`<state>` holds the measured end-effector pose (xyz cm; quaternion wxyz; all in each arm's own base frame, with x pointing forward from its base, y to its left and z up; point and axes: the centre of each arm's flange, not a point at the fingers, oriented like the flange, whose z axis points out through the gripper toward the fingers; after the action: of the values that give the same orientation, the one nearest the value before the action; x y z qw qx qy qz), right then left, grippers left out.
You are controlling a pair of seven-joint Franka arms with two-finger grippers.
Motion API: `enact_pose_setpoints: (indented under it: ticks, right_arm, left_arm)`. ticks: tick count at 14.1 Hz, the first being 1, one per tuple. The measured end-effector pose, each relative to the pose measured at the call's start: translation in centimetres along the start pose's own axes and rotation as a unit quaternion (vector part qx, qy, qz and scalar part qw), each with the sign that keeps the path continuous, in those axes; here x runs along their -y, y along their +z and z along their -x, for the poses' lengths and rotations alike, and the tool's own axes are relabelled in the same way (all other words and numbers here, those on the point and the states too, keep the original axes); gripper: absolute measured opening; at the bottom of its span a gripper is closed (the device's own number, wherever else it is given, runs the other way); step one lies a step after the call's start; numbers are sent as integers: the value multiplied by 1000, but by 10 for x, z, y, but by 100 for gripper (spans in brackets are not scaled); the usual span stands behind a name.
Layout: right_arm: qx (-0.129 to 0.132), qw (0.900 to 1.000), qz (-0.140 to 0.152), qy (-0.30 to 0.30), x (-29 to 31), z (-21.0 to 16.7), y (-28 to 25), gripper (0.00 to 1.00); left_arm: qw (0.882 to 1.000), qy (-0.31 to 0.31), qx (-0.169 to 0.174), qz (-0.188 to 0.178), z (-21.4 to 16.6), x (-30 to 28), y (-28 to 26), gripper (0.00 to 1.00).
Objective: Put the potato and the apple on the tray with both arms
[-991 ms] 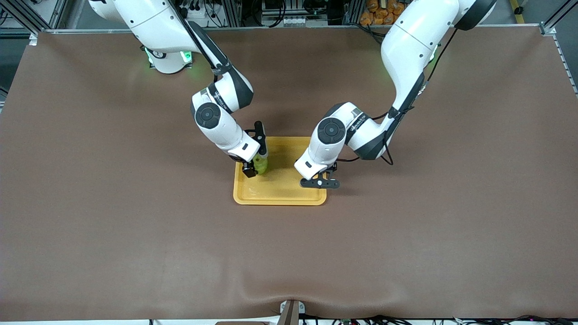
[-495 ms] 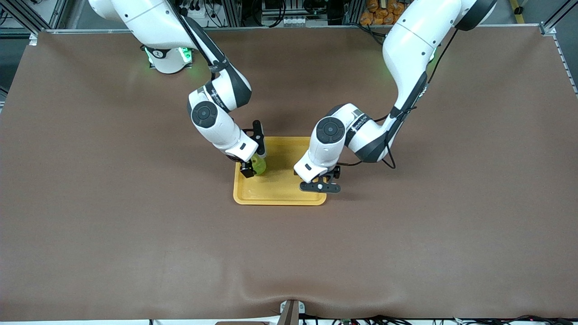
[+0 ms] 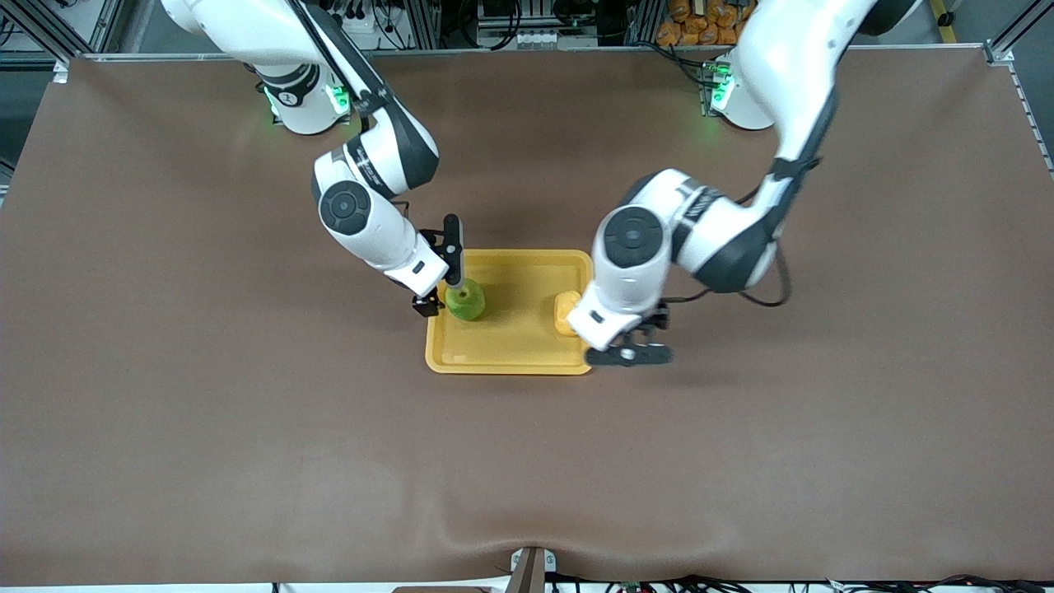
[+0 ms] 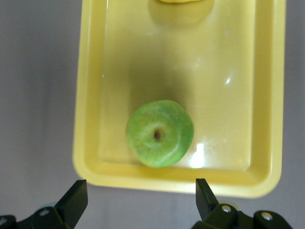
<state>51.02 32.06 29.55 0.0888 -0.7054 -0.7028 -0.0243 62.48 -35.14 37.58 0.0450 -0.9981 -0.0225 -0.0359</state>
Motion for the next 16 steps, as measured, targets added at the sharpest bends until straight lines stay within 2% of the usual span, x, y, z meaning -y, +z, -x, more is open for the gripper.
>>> enact_pose_setpoints:
  ticks: [4,6,8,10,12,14,16]
  right_arm:
    - [0,997,-6,80,-11,43,-59,100]
    - [-3,988,-5,153,-19,73,-86,100]
    - [-10,974,6,226,-30,97,-108,100]
    - [-14,956,28,292,-43,116,-125,100]
    - [-28,933,57,355,-62,148,-153,100]
    - [-41,904,81,417,-79,190,-184,100]
    - [-47,875,95,472,-87,227,-202,100]
  left_arm:
    - [999,-30,-9,-14,-31,94,-61,100]
    - [999,-26,-13,-19,-37,124,-83,100]
    - [1000,-10,-15,-23,-40,151,-101,100]
    - [999,8,-19,-27,-42,178,-118,100]
    - [999,20,-13,-35,-37,198,-137,100]
    - [999,24,-1,-41,-26,209,-158,100]
    - [1000,15,0,-28,-15,218,-183,100]
